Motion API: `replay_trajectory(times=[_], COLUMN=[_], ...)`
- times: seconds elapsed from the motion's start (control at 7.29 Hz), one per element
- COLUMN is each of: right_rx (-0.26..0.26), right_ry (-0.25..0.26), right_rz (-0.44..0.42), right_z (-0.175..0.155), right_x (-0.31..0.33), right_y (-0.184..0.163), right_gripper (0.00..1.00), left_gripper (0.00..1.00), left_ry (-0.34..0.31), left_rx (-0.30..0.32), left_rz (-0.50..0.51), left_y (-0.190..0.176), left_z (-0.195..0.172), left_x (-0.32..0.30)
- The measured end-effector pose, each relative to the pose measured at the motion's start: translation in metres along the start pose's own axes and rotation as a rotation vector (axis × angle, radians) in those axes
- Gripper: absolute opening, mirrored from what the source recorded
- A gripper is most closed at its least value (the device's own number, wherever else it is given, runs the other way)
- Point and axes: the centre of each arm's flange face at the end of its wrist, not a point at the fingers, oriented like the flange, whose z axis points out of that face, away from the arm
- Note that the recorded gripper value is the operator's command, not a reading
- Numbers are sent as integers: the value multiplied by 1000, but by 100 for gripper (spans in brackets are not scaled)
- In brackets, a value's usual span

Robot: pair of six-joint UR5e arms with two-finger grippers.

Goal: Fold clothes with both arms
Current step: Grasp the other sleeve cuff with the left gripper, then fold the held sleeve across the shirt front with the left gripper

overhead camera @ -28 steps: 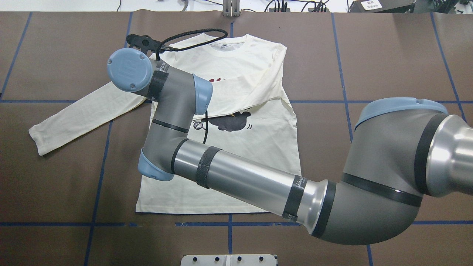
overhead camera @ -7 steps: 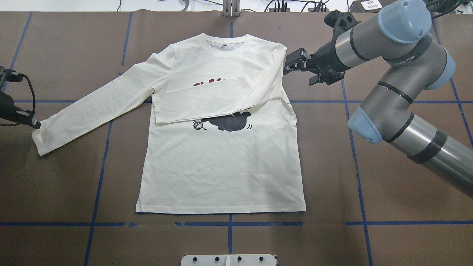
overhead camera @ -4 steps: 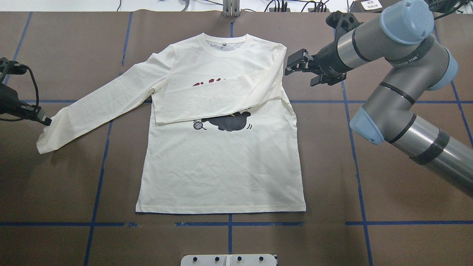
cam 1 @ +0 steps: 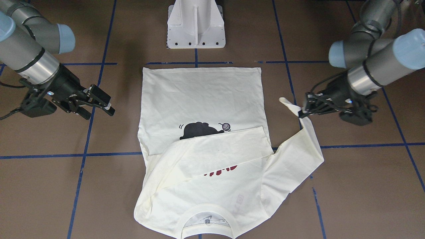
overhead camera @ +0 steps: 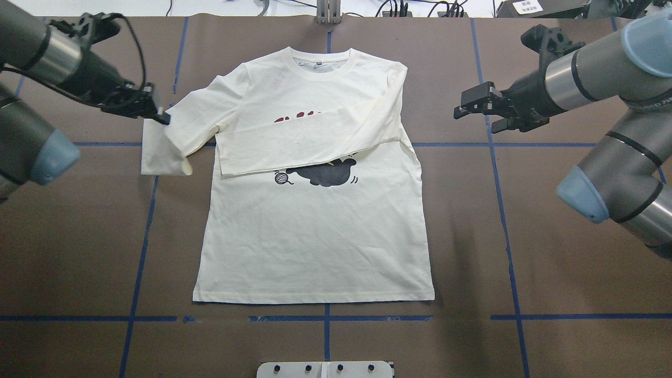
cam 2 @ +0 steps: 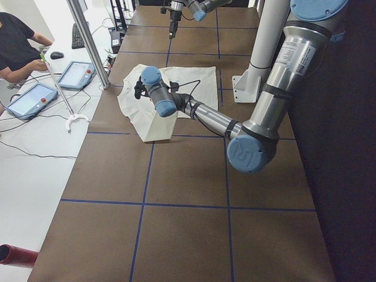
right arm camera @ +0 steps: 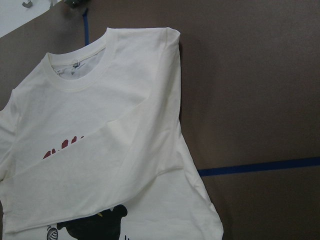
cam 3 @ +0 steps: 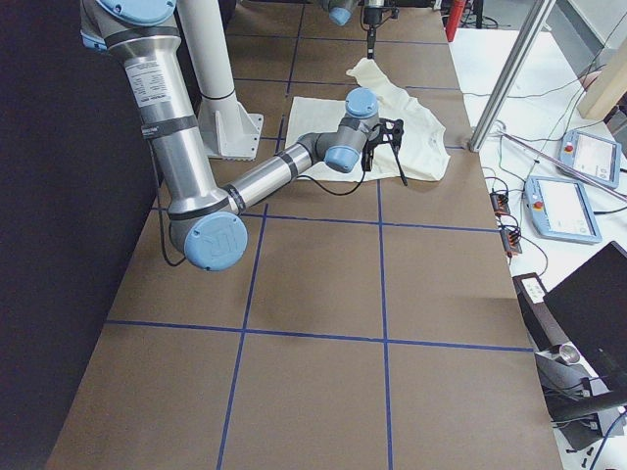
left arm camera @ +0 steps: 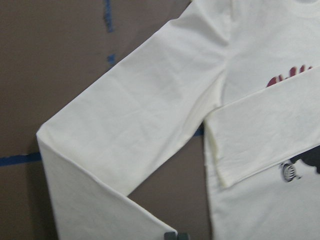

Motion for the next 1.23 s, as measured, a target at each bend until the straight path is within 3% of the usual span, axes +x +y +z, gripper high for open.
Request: replay_trajectory(times=[0.27,0.55,0.82,0.96,1.1,1.23], right_rx=[-18,-27,-28,-28,-25,-23], right_ry=[15,21,23,24,26,28], right_rz=[-25,-32,-32,-32,-31,-29], right_z=[-24,-35,-36,-36,-35,-35], right_x=[41,60,63,63,64,64], right_y=[-2,0,2,2,1,1], right_gripper=[100,100,100,100,100,100], left_gripper=[0,0,0,13,55,66], left_ry=[30,20,35,37,37,37], left_rx=[81,168,256,272,285,299], left_rz=[-63,-96,-78,-74,-73,-72], left_y=[-14,-5,20,26,29,32], left_z=[88,191,253,268,275,279], left_x=[166,299,334,335,335,338])
